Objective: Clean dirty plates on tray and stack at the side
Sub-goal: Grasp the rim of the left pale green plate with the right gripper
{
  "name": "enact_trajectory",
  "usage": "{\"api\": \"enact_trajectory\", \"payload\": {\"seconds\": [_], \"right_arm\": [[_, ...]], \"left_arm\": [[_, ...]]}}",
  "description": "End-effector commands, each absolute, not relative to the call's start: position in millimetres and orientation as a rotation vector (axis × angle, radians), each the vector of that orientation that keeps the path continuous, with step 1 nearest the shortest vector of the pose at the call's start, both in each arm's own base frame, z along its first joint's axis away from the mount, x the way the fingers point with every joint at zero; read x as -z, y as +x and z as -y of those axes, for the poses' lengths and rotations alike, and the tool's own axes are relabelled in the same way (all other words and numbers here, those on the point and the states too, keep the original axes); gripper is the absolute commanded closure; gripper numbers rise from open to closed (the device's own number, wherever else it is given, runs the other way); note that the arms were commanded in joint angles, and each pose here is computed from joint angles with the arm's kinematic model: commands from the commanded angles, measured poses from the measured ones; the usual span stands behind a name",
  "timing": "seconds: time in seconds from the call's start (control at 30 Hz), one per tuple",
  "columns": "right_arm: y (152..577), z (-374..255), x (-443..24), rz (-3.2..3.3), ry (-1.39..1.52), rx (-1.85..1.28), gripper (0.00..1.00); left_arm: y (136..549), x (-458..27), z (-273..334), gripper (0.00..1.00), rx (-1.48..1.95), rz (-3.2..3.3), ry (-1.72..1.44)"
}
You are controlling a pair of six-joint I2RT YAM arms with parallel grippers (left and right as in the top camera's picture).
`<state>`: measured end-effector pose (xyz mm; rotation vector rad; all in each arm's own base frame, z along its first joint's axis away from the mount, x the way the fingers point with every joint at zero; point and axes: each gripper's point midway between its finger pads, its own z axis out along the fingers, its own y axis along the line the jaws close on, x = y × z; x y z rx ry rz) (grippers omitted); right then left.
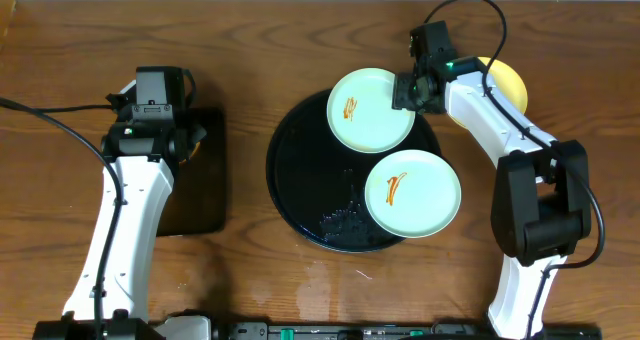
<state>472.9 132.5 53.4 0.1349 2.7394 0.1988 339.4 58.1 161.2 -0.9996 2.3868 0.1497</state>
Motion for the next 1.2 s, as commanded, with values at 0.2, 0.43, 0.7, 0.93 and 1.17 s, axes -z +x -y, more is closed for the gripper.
{"api": "enact_trajectory", "payload": {"seconds": [0.2, 0.43, 0.7, 0.93, 1.17], "right_arm": [[466, -127, -36, -2.772, 0.176, -0.153, 0.49], [462, -125, -18, -2.806, 0.162, -0.132, 0.58], [468, -142, -26, -2.777, 0.055, -0.208, 0.87], [448, -154, -21, -2.853, 0.0, -0.261, 0.99], [424, -203, -24, -2.866, -0.313, -0.461, 0.99]], "left_arm": [[343, -163, -61, 0.92, -0.158, -2.382, -0.998], [342, -163, -61, 0.92, -0.16, -2.385, -0.999], [341, -162, -61, 0.92, -0.162, -2.39, -0.999], [341, -162, -61, 0.92, -0.161, -2.389, -0.999], [361, -163, -7, 0.92, 0.185, -2.501, -0.722]]}}
